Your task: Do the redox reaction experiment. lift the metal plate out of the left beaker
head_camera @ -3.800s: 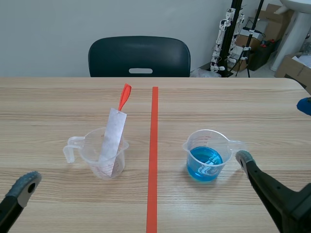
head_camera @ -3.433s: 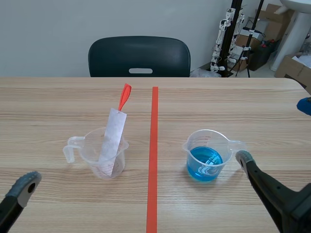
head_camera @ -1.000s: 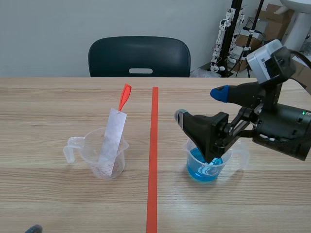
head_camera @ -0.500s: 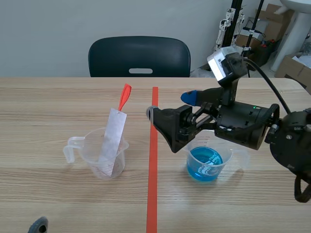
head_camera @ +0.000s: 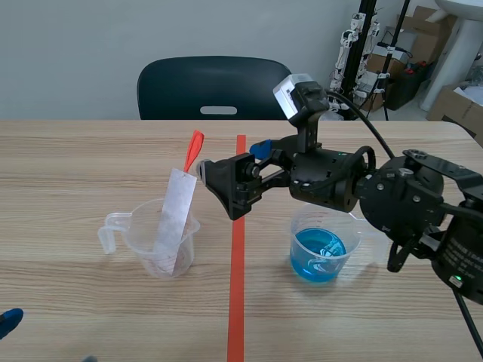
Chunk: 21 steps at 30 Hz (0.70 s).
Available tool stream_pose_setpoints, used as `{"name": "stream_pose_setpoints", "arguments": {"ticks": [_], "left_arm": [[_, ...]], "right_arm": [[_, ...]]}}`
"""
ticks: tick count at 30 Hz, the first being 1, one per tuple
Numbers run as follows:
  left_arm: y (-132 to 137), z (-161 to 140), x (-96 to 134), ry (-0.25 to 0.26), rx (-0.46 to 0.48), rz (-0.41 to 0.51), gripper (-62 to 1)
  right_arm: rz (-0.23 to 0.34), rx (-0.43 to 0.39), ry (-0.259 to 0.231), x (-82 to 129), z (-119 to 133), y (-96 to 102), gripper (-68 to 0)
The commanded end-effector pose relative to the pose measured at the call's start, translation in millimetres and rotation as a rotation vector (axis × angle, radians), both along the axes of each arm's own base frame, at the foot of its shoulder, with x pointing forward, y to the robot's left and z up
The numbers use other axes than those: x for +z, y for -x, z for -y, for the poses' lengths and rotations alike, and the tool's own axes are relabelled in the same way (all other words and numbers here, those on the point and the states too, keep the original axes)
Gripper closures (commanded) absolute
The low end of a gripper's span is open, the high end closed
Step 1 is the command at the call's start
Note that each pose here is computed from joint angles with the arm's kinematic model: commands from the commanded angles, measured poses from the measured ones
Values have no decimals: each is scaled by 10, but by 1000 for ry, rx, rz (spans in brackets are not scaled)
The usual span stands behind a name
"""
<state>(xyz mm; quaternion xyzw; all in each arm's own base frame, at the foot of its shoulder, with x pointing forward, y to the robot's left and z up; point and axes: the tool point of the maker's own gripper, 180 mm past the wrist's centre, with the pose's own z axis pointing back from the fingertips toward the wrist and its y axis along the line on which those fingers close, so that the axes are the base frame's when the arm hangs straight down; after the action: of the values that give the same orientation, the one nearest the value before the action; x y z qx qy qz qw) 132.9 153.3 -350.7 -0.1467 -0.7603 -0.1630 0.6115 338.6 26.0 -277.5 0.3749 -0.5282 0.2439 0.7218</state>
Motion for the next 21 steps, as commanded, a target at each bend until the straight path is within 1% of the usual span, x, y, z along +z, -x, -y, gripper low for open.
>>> {"name": "stream_pose_setpoints", "arguments": {"ticks": [1, 8, 11, 15, 21], "left_arm": [[13, -2, 113, 28, 3, 52, -623], [0, 5, 137, 30, 2, 61, -623], [-23, 21, 187, 33, -4, 82, -623], [-51, 28, 237, 36, -3, 103, -623], [-56, 31, 244, 36, -4, 106, -623]], "right_arm": [[26, 6, -34, 146, -74, -81, -679], [0, 69, -18, 103, -381, -92, -679], [-39, 87, -31, 88, -502, -105, -679], [-98, 104, -39, 16, -626, -118, -679], [-127, 122, -12, -71, -761, -126, -679]]}}
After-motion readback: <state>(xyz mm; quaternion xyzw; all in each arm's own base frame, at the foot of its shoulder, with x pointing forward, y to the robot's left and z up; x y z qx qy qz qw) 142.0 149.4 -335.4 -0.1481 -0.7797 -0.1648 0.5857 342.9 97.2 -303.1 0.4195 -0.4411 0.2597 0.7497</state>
